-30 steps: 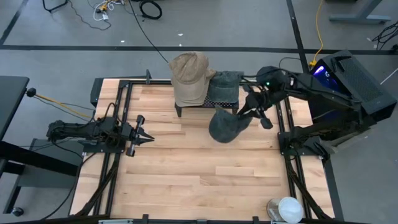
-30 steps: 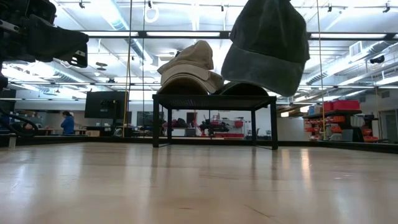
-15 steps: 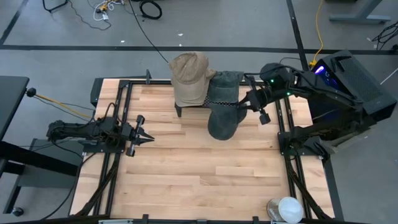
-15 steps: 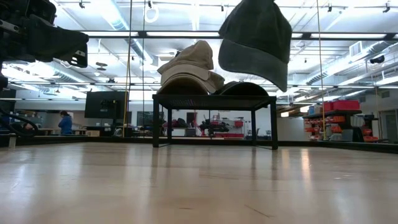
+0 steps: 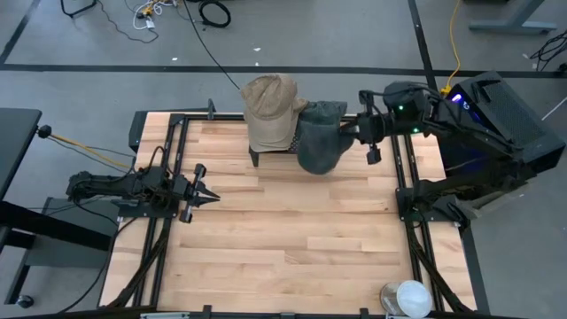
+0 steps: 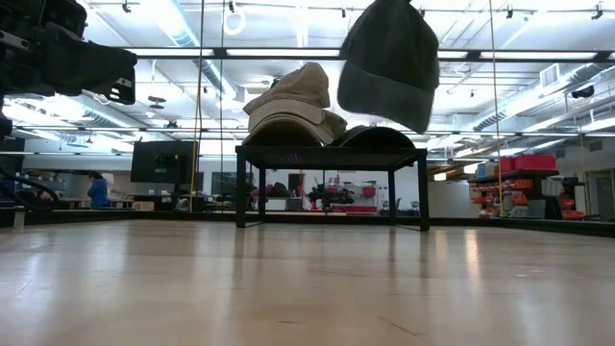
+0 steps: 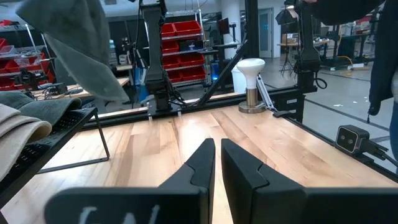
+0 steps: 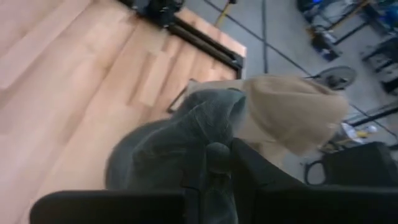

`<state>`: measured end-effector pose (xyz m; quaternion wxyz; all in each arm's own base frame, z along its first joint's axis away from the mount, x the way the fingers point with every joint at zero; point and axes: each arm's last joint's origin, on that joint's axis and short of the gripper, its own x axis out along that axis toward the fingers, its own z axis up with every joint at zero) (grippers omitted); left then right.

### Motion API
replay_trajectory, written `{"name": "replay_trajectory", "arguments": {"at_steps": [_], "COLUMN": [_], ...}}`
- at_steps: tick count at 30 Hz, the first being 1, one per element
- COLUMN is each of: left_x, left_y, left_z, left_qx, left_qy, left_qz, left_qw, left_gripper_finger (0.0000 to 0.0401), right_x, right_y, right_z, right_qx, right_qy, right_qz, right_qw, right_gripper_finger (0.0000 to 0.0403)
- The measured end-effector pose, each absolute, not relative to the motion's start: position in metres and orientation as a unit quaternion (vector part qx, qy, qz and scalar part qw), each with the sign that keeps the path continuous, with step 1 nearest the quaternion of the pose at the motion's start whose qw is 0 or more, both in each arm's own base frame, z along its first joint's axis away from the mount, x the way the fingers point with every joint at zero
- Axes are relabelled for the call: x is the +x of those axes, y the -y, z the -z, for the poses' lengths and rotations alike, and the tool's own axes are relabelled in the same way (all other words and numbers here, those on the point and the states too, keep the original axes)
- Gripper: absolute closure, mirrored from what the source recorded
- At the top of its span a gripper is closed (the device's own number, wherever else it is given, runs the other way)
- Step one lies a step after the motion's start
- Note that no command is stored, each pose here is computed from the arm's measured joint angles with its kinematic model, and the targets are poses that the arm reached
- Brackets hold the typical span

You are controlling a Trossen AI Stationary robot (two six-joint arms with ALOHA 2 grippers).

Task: Pick & Place hat
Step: Stack the black cap on the other black cap on the shelf

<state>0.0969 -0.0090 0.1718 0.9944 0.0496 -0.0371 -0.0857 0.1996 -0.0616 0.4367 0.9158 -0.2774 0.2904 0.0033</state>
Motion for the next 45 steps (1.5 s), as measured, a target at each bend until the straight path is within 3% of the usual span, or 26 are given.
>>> {"name": "replay_trajectory", "arguments": {"at_steps": [17, 45], "left_x": [0.097, 0.097], "left_y": [0.009, 0.009], "left_z": [-0.172, -0.172], "left_qx": [0.05, 0.05], "left_qy": [0.037, 0.037], "left_qz": [0.086, 0.086], "left_qw": [0.994, 0.994], "left_gripper_finger": [0.0367, 0.0367], "right_x": [0.195, 0.202], "right_y": [0.092, 0.129], "right_z": [-0.449, -0.438], "right_qx": [-0.307, -0.353], "right_qy": [-0.259, -0.3], "right_qz": [0.099, 0.128], "right_qw": [0.91, 0.877], "right_gripper_finger": [0.0357, 0.0356]}}
